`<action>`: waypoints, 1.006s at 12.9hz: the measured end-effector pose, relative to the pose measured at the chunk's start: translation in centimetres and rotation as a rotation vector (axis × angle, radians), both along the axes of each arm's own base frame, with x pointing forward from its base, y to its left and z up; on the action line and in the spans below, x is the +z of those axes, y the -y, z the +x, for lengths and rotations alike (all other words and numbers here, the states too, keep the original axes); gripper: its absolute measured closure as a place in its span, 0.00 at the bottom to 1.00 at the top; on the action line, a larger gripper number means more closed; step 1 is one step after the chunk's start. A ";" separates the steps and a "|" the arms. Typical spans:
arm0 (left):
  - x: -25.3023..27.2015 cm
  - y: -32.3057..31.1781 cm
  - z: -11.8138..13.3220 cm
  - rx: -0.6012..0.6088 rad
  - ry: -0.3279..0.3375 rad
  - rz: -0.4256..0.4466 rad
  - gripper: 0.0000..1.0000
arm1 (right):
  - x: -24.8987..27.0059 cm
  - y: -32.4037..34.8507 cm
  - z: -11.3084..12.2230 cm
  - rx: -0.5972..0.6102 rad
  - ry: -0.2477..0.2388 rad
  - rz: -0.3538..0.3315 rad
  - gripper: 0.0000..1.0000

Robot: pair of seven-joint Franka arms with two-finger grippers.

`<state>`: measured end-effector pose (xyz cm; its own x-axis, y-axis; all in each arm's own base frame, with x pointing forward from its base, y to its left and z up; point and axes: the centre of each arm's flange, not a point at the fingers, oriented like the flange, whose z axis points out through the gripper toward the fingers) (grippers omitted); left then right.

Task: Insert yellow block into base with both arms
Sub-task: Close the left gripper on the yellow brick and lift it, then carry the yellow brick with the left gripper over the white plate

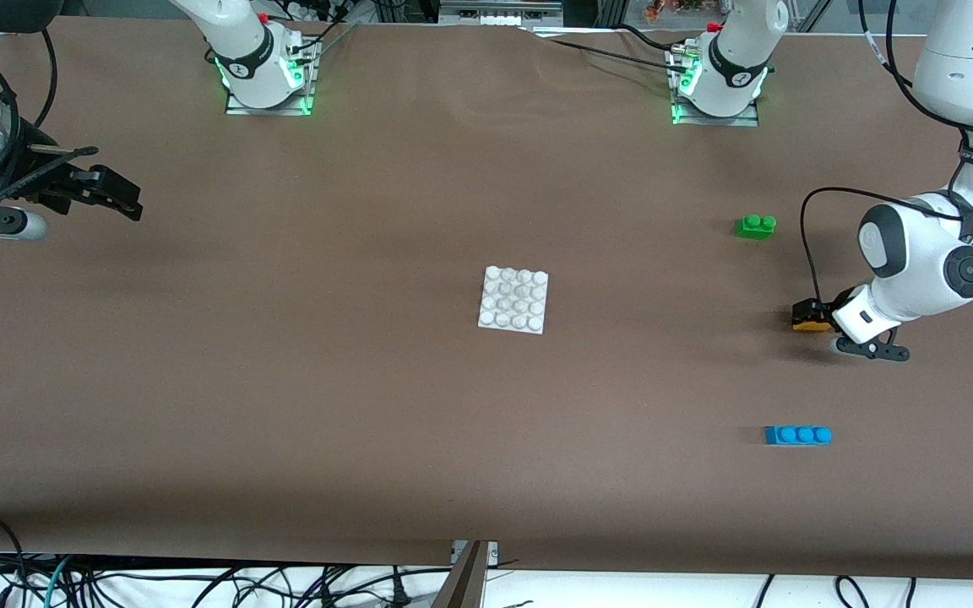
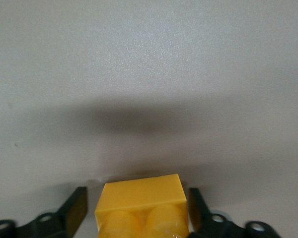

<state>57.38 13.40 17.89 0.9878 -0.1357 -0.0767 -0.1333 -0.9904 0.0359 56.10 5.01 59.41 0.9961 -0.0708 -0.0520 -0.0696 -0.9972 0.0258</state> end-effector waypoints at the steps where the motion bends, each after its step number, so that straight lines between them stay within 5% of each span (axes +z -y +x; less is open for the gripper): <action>1: 0.0 0.0 0.0 0.001 0.000 0.000 0.30 | 0.0 0.0 0.0 0.000 -0.002 0.000 0.00; 8: 4.9 0.9 1.5 0.038 -0.076 -0.019 0.32 | 0.0 -0.1 0.0 0.001 -0.004 0.000 0.01; 13: 12.5 12.2 4.2 -0.011 -0.029 -0.008 0.32 | 0.0 -0.1 -0.1 0.002 -0.006 0.000 0.00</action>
